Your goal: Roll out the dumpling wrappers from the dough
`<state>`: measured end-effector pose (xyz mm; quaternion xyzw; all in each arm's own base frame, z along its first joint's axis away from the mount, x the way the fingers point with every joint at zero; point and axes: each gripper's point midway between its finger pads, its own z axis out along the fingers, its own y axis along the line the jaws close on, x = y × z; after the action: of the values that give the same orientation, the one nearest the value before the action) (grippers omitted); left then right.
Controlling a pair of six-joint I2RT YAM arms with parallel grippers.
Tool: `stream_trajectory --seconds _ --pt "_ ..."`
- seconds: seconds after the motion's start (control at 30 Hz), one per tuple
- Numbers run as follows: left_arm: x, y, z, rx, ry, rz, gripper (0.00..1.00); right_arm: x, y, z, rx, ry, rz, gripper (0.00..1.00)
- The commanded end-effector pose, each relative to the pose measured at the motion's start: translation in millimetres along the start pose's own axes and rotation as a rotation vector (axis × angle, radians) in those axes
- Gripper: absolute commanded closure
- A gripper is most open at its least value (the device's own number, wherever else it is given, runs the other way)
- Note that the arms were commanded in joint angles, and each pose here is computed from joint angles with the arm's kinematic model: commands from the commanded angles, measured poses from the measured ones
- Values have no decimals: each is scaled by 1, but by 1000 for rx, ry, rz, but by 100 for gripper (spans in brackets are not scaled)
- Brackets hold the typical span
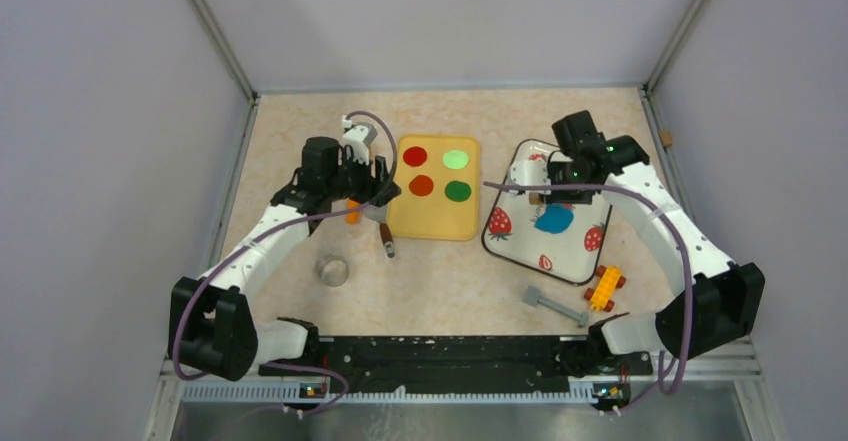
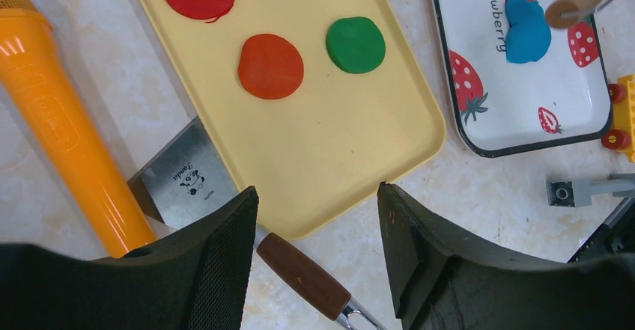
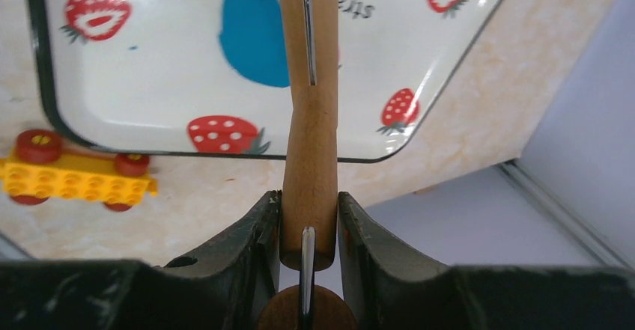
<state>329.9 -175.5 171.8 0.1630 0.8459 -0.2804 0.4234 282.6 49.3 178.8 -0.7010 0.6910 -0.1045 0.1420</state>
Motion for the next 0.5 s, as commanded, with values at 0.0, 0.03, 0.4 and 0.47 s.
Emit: stream_trajectory --seconds 0.0,0.03,0.4,0.47 --pt "-18 -6 -4 24 -66 12 37 -3 -43 -4 144 -15 48 100" --pt "-18 -6 -4 24 -68 12 37 -2 -43 1 145 -11 47 100" --pt "-16 -3 -11 12 -72 12 37 16 51 65 -176 10 -2 100" --pt "-16 -1 -11 7 -74 9 36 23 77 64 -273 31 -6 100"
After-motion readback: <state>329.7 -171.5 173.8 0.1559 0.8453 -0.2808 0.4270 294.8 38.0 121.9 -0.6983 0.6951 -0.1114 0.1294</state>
